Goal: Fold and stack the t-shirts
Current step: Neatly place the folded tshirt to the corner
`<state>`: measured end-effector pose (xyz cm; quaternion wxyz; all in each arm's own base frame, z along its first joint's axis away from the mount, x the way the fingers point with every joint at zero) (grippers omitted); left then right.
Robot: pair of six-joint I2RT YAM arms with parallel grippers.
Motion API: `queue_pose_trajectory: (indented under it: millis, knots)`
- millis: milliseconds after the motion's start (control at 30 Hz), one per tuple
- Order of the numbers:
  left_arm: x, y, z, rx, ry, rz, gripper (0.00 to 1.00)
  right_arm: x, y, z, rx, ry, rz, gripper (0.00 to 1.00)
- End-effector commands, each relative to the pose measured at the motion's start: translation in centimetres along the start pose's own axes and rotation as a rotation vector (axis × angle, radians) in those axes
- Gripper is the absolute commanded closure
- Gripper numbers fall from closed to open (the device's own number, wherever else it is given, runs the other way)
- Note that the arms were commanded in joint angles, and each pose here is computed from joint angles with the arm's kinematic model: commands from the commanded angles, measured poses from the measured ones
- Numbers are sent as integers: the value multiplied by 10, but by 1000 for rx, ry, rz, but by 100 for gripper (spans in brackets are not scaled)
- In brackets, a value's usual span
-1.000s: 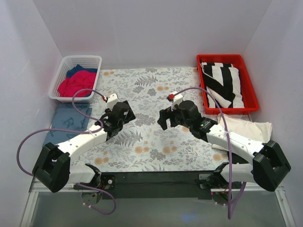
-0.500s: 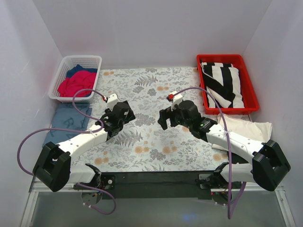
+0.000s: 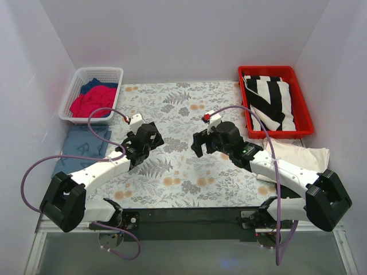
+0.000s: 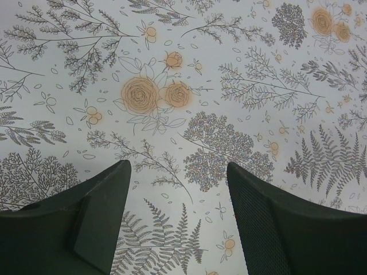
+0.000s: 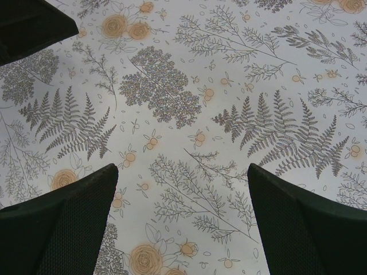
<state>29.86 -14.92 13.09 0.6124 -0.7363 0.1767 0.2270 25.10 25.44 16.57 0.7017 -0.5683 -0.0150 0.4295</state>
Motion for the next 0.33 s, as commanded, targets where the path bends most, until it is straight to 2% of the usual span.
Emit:
queue_pose_trajectory:
  millis: [0,300]
  knots:
    - [-1,-3,4,-1,-24,-16,33,1,-26,10,-11,-22,-81,2]
    - [-1,-4,3,1,-23,-17,33,0,-27,9,-17,-15,-88,1]
Point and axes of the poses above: each gripper's point midway between its finger pads, its own x axis out along the fingers, its own z axis along the line the jaws close on, y = z × x, the point moved 3 cm from there along -x, back along the fingers, and after that the axes turned 13 degrees about x, right-handed, at the moved point
